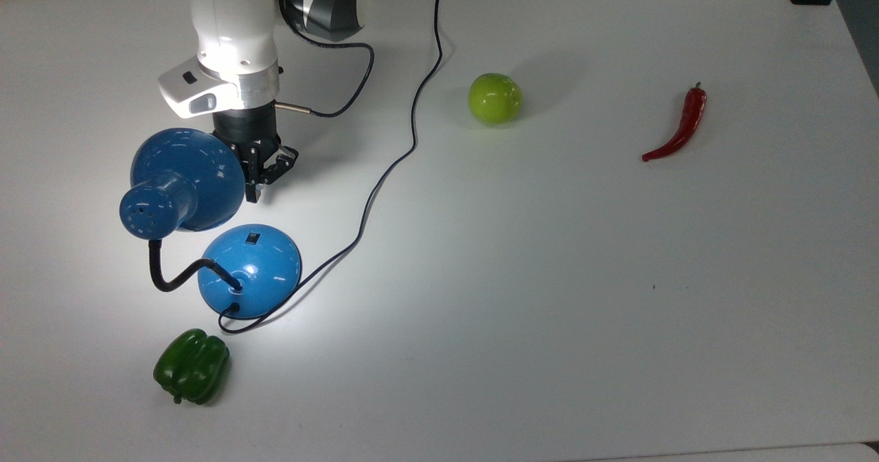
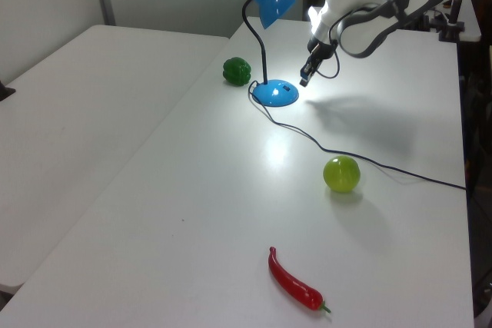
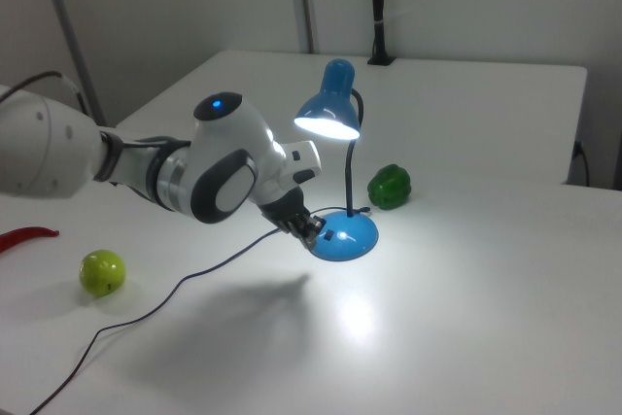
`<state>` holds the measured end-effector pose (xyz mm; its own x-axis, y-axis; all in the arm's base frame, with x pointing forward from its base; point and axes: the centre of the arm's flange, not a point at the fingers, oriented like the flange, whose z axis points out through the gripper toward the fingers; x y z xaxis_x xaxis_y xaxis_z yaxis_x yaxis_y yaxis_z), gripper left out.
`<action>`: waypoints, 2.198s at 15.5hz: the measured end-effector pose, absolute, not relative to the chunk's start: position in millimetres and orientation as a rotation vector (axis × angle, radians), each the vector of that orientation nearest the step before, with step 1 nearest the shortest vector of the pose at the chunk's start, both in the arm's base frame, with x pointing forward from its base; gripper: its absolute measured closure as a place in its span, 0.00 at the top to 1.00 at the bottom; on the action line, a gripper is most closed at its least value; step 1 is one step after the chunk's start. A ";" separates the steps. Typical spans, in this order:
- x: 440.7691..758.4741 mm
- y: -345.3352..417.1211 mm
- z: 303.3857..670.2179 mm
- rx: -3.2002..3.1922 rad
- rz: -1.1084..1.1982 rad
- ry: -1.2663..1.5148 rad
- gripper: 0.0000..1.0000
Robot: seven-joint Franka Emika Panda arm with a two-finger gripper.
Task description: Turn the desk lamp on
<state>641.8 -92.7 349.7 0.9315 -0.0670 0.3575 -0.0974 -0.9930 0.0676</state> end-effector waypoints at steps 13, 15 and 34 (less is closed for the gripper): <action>556.5 -76.5 523.4 3.139 -0.003 -0.229 0.89; 551.8 -68.8 565.6 3.180 0.006 -0.312 1.00; 557.5 84.3 624.6 3.186 0.117 0.021 1.00</action>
